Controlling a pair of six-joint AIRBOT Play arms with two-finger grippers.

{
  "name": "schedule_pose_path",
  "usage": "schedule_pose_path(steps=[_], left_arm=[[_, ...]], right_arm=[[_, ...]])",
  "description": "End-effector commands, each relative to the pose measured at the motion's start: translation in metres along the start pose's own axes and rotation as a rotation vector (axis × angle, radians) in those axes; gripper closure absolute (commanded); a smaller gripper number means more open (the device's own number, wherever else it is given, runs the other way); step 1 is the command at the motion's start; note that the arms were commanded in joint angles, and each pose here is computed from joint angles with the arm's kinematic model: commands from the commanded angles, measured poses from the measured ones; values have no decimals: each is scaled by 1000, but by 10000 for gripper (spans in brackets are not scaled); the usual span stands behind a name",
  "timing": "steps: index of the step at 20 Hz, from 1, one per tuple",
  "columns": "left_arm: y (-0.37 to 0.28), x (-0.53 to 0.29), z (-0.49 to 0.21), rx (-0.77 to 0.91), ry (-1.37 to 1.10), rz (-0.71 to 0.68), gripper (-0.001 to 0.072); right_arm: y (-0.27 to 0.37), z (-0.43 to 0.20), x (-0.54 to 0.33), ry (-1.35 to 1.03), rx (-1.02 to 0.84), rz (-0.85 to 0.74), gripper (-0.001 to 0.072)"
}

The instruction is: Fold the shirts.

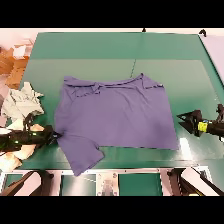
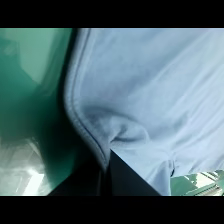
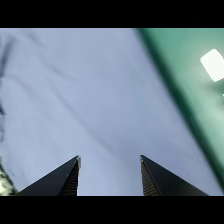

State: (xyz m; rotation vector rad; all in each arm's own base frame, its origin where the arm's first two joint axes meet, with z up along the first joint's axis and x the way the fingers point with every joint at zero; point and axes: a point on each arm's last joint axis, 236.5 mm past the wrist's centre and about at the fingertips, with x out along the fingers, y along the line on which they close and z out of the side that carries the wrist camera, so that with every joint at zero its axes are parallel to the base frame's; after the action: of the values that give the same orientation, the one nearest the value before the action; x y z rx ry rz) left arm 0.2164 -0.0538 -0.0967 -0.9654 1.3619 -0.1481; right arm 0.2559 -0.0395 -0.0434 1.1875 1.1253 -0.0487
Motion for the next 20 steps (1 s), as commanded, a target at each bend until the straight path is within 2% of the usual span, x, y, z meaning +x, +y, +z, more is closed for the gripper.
schedule_pose_path(steps=[1, 2, 4, 7, 12, 15, 17, 20], left_arm=[[-5, -2, 9, 4, -29, -13, 683], [-8, -2, 10, 7, -36, -29, 683], [-18, -3, 14, 18, -53, -70, 682], [-21, -3, 15, 39, -59, -83, 682], [-22, -3, 17, 69, -69, -84, 682], [-22, -3, 18, 80, -71, -85, 682], [-23, -3, 18, 85, -73, -87, 682], [-24, -3, 17, 84, -70, -91, 682]], right_arm=[[-66, -33, -14, 120, 116, -250, 276], [-87, -43, -19, 153, 127, -339, 274], [-104, -55, -27, 198, 123, -418, 207], [-112, -68, -35, 263, 96, -460, 207], [-108, -80, -8, 280, 85, -365, 207], [-105, -88, 3, 357, 33, -379, 208], [-98, -74, 7, 319, -6, -378, 209], [-75, -45, 18, 195, 20, -283, 219]])
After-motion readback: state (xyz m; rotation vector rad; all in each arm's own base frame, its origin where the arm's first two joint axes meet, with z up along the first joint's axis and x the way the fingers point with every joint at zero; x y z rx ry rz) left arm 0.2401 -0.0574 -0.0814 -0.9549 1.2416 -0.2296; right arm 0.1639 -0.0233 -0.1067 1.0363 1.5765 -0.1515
